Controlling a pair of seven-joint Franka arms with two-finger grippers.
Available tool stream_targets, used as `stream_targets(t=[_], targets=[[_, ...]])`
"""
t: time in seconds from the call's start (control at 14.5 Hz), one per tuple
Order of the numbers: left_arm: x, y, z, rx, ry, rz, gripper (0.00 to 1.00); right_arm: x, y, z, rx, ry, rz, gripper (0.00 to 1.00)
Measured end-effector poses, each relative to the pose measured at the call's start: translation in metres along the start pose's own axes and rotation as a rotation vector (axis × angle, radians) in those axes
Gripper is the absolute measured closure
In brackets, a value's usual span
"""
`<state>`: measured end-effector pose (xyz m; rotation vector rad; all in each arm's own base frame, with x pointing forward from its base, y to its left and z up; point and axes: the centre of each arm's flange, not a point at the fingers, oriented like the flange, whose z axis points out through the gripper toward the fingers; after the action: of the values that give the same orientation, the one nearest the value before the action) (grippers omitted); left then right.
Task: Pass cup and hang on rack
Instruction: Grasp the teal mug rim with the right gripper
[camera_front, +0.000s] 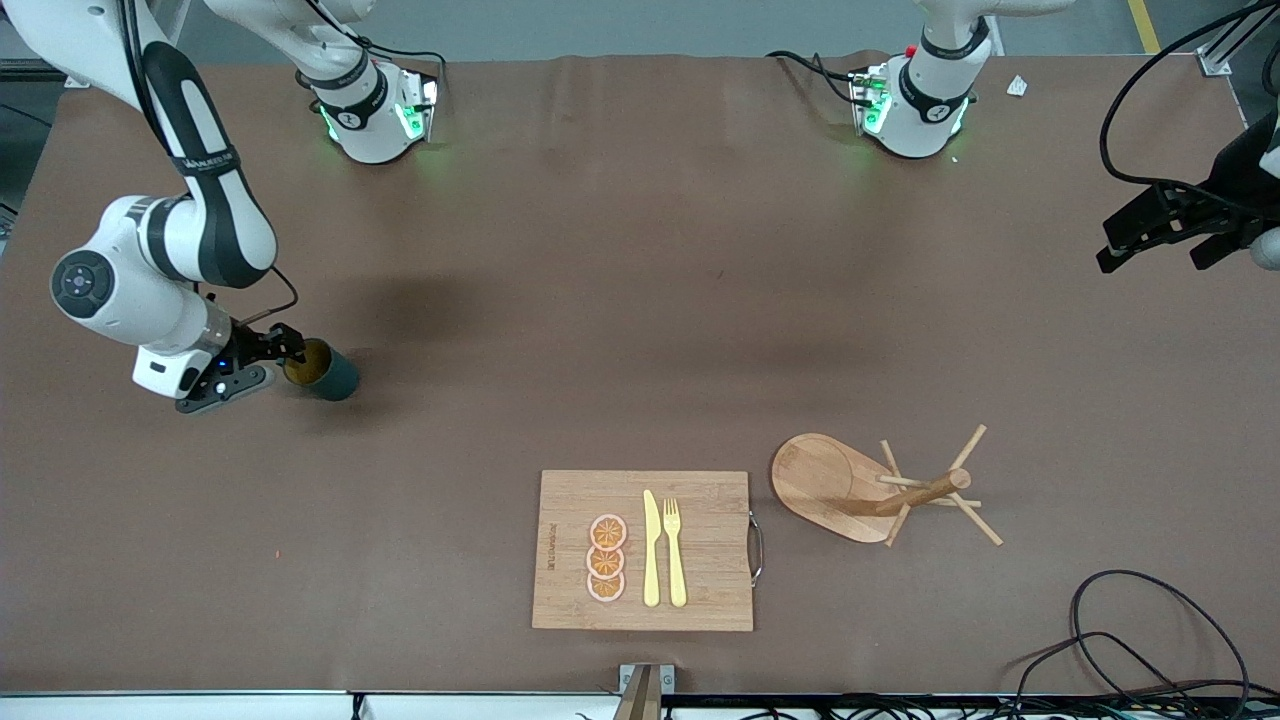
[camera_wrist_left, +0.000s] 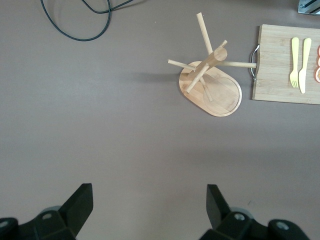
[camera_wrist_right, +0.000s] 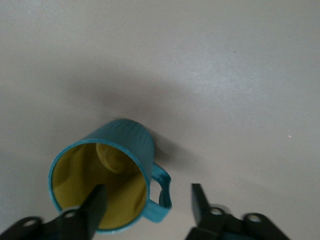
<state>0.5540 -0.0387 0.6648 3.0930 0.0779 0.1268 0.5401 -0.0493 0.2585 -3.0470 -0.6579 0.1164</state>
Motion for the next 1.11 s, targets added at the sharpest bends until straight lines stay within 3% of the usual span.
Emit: stream_targets(t=[0.41, 0.76, 1.11], targets=[[0.000, 0.000, 0.000, 0.000, 0.000, 0.000, 0.00, 0.008, -0.009, 0.019, 0.049, 0.020, 0.040, 0.95], [0.000, -0.001, -0.001, 0.000, 0.002, -0.002, 0.00, 0.026, -0.043, 0.008, 0.089, -0.042, 0.147, 0.96], [0.000, -0.002, -0.001, 0.000, 0.003, -0.004, 0.00, 0.076, -0.205, -0.022, 0.055, -0.030, 0.257, 0.96]])
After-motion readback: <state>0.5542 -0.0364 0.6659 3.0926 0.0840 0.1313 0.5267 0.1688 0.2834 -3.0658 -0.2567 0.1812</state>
